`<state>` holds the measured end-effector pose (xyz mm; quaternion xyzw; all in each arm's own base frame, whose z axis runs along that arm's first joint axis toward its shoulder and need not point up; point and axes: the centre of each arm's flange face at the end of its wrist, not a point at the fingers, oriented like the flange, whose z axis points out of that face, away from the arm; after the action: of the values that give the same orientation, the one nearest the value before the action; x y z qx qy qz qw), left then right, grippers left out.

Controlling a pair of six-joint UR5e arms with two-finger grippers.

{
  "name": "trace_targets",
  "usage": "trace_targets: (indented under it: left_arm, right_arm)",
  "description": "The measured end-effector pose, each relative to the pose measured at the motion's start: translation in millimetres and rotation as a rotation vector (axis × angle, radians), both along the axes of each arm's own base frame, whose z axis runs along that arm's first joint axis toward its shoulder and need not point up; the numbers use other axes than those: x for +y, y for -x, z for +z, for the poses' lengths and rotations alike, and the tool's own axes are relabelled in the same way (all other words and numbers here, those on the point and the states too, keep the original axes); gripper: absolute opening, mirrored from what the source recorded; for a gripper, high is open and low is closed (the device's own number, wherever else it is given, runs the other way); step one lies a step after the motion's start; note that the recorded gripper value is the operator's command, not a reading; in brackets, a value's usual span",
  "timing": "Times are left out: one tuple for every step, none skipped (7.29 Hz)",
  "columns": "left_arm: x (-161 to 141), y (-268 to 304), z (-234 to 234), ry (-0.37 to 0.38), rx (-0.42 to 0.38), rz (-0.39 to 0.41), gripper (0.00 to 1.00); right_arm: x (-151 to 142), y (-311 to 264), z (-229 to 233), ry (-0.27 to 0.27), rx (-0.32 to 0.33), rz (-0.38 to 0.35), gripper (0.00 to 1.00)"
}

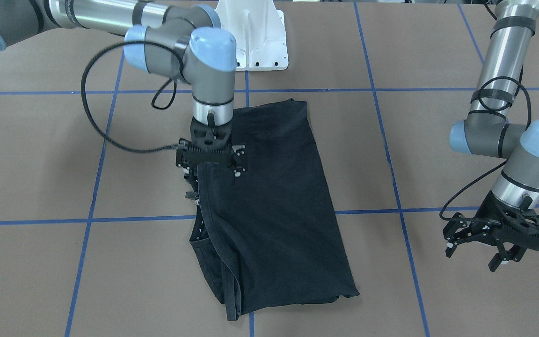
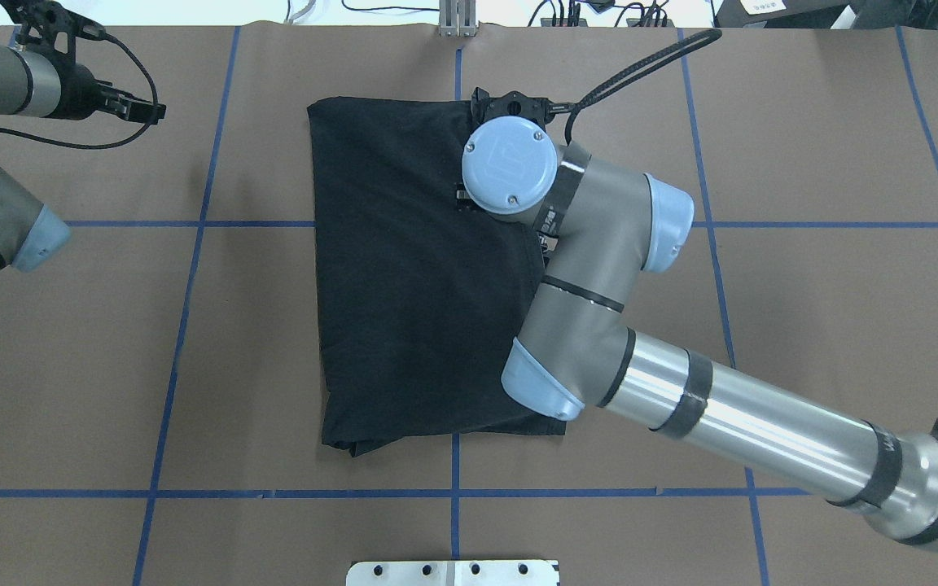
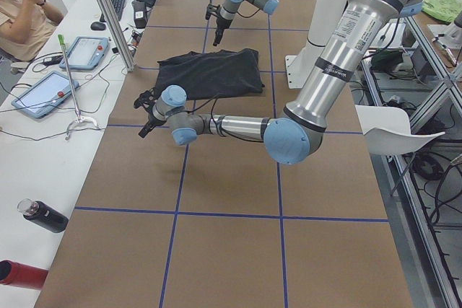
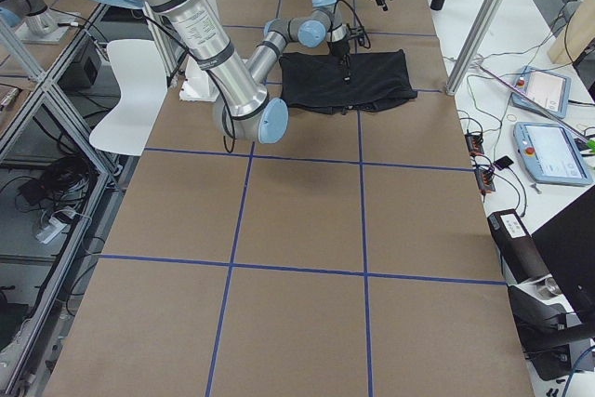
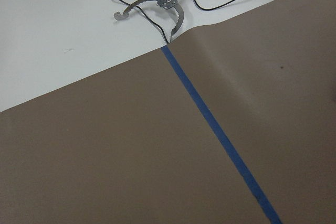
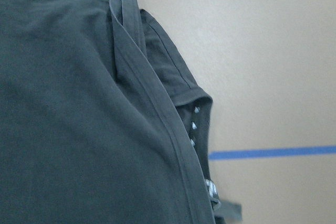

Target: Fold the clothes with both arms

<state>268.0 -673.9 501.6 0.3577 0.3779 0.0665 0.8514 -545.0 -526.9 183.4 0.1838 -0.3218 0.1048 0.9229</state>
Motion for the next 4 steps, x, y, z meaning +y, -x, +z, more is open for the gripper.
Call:
trace_targets:
  left_arm:
    - [0.0,0.0,-0.2,0.003,0.003,-0.002,1.0]
    - [0.1,-0.3,0.2,0.005,0.004,-0.003,1.0]
    - [0.1,-0.4,0.9,0.007,0.004,-0.003,1.0]
    - [0.1,-0.3,2.1,0.01,0.003,-0.004,1.0]
  right_arm:
    - [-37.4,7.8,-1.7,-0.003,-0.001,0.007,1.0]
    - [-69.5,17.9,-5.6,-0.008,-0.009,0.012,0.99]
    - [-93.8,27.8,-5.3,-0.022,-0.018,0.01,0.93]
    - [-110.5,34.2,-1.5,-0.038,-0.025,0.003,0.83]
